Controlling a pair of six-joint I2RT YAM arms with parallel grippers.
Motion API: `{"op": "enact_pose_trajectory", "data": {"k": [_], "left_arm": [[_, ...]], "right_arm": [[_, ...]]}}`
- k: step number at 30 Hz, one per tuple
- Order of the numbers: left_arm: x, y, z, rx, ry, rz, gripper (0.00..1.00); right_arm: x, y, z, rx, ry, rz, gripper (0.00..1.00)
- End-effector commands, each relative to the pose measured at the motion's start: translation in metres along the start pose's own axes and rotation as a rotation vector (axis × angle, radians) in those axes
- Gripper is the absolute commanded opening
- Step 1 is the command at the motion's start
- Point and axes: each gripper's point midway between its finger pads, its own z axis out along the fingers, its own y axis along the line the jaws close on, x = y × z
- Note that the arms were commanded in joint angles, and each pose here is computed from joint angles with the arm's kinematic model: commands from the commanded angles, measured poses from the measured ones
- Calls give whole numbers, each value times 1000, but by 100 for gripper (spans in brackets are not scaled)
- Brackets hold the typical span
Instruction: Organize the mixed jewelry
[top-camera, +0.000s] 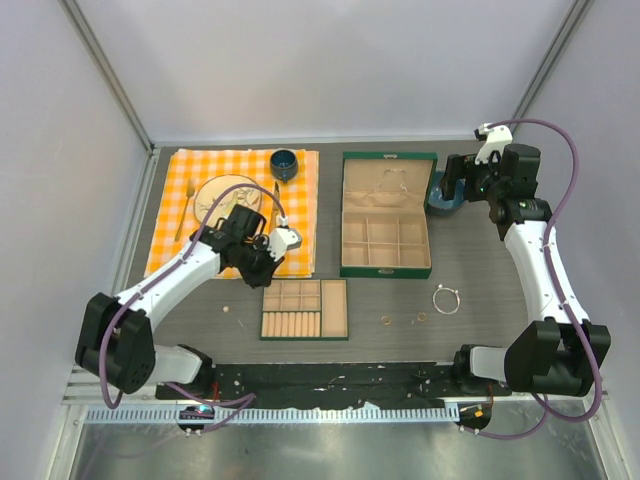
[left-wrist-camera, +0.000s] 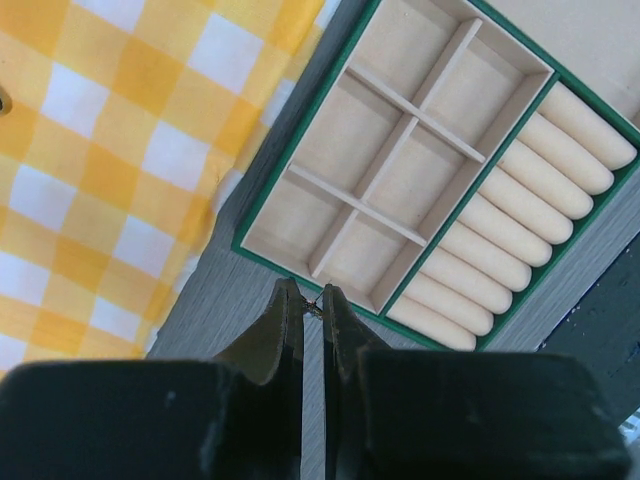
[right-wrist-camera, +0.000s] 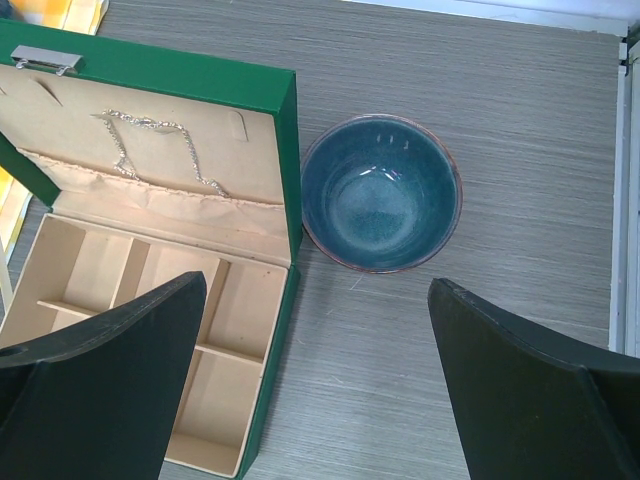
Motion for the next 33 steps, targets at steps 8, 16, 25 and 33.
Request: {"op": "enact_pose_trajectory", "data": {"k": [8, 16, 25, 33], "left_arm": [[-10, 3, 32, -29, 24, 19, 2], [1, 7, 45, -57, 53, 22, 2], [5, 9, 53, -61, 78, 24, 9], [7, 10, 55, -70, 87, 19, 20]], "right_arm": [[-14, -4, -2, 19, -38, -23, 100], [-13, -4, -2, 18, -35, -23, 100], [-14, -4, -3, 20, -38, -25, 100], [-14, -4, -3, 23, -37, -25, 100]]}}
